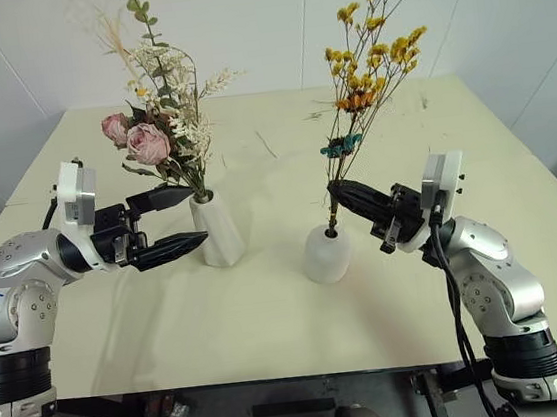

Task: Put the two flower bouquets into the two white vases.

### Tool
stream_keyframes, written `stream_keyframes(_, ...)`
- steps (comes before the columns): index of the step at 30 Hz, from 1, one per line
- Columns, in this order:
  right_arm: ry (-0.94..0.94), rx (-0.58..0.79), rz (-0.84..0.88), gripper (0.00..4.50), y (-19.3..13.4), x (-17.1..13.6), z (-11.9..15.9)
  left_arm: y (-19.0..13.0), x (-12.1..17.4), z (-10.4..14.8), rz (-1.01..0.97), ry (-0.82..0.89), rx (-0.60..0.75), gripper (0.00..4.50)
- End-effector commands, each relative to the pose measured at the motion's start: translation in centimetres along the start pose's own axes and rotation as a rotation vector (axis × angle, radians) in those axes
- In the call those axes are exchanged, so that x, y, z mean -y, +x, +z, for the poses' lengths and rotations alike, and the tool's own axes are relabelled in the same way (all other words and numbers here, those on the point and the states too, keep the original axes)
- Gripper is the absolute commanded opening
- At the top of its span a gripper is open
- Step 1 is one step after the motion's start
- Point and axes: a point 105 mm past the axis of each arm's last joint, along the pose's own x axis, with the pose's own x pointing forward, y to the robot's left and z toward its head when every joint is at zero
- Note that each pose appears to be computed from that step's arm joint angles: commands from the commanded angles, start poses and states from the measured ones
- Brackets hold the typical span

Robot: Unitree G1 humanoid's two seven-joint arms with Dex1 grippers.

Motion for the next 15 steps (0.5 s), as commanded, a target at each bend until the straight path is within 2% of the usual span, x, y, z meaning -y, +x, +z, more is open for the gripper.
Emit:
stream_keyframes(1,-0.009,0.01,0.005,0.03,-0.3,-0.2,-0.1,0.0,0.2,1.4,-0.007,0.059,0.032,4.5)
stream_keyframes(12,0.03,-0.007,0.002,0.03,-0.5,-1.0,-2.4,-0.1,0.3,1.5,-0.002,0.065,0.03,4.5)
stream_keyframes(15,0.018,0.011,0.006,0.03,-0.3,-1.2,-1.8,-0.2,0.2,1.6,0.002,0.068,0.03,4.5)
